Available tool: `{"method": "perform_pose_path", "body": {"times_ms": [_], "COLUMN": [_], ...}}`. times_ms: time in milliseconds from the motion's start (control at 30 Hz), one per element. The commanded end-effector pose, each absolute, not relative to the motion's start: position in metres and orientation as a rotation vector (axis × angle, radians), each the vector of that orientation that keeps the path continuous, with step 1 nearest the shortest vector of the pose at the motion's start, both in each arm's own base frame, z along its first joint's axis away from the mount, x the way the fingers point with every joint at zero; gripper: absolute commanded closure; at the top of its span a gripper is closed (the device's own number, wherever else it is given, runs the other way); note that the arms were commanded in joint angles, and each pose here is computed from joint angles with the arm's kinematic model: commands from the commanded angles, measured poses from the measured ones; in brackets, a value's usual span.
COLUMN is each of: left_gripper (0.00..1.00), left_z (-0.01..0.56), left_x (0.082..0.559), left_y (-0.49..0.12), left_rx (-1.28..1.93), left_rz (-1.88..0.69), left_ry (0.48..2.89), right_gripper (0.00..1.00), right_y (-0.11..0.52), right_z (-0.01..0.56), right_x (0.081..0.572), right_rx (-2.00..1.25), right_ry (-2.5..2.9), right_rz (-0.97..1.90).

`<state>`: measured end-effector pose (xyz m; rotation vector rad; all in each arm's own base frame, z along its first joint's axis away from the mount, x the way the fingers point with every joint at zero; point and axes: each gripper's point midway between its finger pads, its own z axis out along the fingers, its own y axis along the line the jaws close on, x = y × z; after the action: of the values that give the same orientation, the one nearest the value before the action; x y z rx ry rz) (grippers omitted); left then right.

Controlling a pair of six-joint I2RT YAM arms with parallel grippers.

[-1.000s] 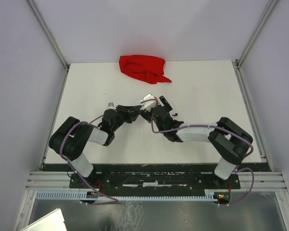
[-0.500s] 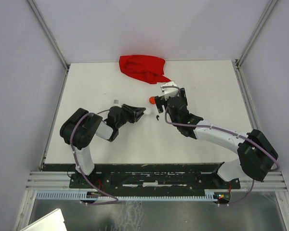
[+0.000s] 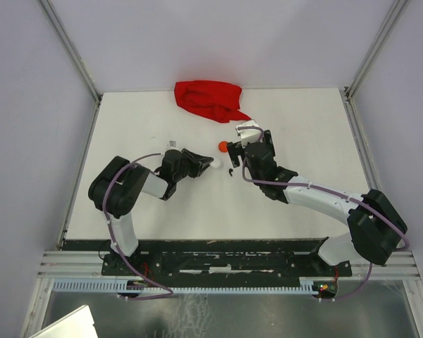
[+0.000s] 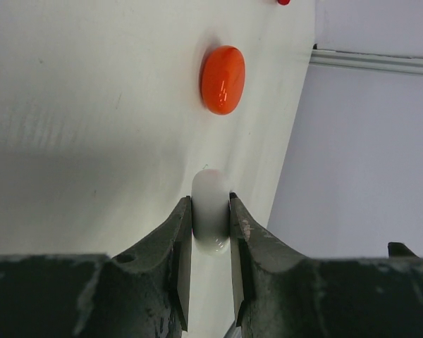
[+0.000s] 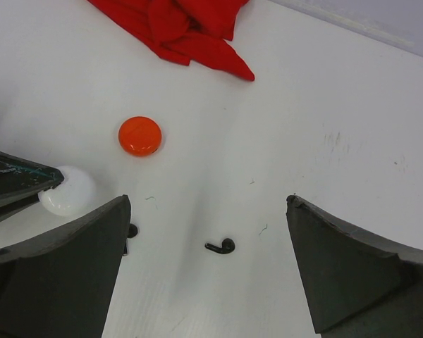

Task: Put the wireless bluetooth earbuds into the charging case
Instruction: Close the charging case, then place the charging case at the center of the board.

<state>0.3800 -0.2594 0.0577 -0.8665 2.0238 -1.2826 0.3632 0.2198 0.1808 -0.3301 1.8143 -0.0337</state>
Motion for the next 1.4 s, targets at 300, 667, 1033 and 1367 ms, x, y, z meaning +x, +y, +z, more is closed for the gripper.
{"method": "perform_pose_path", "body": {"times_ms": [300,667,1033,1367], "left_gripper": [0.76,0.44,0.39,0.36], "left_z": [0.045,0.06,0.109,0.134], "left_x": [0.388,0.387,0.39,0.373], "left_y": [-0.257,-0.25,-0.208,-0.142], "left_rx": [-0.735,-0.684,-0.553,-0.672], "left_rz": [-1.149,-1.083,-0.761,-0.606], "left_ry": [2.077,2.075,2.037,1.928], "right_gripper": [0.0,0.0,0.01,0.05], "right_y": [0.219,0.225,0.23,0.307], "right_z": [0.193,0.189,0.19,0.162], "right_x": [0.363,0.362,0.361,0.344], "right_rx": [-0.305,-0.336,-0.349,-0.69], "right_ry": [1.798,1.816,1.819,1.919], "right_rz": [0.009,0.035,0.063,0.364]}}
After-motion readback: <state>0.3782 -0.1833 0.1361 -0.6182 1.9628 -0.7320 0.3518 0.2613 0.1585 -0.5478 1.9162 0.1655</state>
